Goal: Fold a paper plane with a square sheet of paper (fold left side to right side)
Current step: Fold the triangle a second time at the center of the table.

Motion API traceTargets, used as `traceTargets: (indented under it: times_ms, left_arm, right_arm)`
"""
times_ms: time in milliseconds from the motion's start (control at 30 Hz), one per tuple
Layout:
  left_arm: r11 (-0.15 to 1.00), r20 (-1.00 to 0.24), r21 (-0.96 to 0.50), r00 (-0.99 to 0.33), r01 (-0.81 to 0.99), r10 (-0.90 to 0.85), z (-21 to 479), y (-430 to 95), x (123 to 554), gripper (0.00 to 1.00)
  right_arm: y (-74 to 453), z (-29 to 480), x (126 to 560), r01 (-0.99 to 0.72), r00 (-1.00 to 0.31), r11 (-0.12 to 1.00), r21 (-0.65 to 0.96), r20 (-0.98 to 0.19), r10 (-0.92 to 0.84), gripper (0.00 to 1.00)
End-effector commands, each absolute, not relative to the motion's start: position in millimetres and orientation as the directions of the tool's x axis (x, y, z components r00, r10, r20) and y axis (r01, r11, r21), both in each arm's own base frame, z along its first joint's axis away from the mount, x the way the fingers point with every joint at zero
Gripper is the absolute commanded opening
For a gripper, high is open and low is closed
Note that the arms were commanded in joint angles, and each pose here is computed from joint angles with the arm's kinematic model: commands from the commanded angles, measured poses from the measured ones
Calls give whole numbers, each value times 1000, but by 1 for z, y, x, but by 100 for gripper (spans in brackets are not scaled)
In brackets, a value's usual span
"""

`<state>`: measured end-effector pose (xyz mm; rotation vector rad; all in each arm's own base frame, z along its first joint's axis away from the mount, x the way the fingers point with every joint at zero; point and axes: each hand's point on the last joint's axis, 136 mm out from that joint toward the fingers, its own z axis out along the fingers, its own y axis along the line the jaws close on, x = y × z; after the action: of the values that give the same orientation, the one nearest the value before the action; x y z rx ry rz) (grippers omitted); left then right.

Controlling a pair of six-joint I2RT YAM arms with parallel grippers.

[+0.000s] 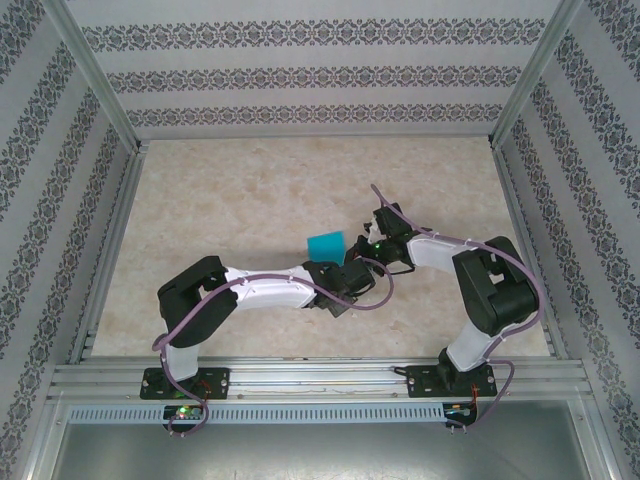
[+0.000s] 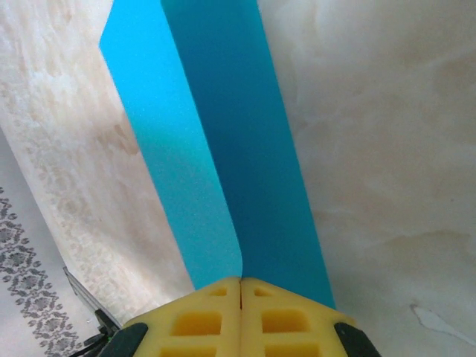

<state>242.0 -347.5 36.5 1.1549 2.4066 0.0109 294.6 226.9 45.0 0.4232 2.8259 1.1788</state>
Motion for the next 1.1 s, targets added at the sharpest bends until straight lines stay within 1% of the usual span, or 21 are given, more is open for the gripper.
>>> traceTargets:
  times_ms: [0,100,233,300,400,467,600,700,800,1067]
  left_arm:
    - [678,-457,128,-563,724,688,52,-352,237,4]
    - [703,-477,58,-599,709,644,55,-353,237,0]
    - [723,-503,-41,-640,690,582,62,-354,239,0]
    - [731,-506,-111,-671,674,542,64,-354,240,0]
    - [742,-496,-216,-725,635,477,65,-354,241,0]
    - [743,-486,-289,-761,604,430,65,-353,244,0]
    - [736,-453,-419,-825,531,337,63,-350,249,0]
    - [730,-433,-481,-856,485,283,62,-348,252,0]
    - [724,-404,-526,-881,445,248,60,-344,253,0]
    - [714,-361,-574,-906,402,220,56,-339,250,1]
  right_arm:
    - [223,66,304,198,-956,643,740,1,294,13]
    - [215,75,308,175,-948,648,741,-50,313,23]
    - [194,82,308,172,-932,664,728,-97,348,33]
    - [182,82,304,179,-923,669,721,-111,367,36]
    - [170,82,293,175,-921,669,722,-121,371,36]
    - [170,83,284,152,-926,666,730,-130,354,31]
    - [174,79,262,127,-939,652,747,-120,321,11]
    - [181,72,246,109,-951,655,748,-114,289,0]
    - [192,65,233,92,-962,668,738,-109,252,0]
    - [220,46,216,60,-983,701,711,-81,166,0]
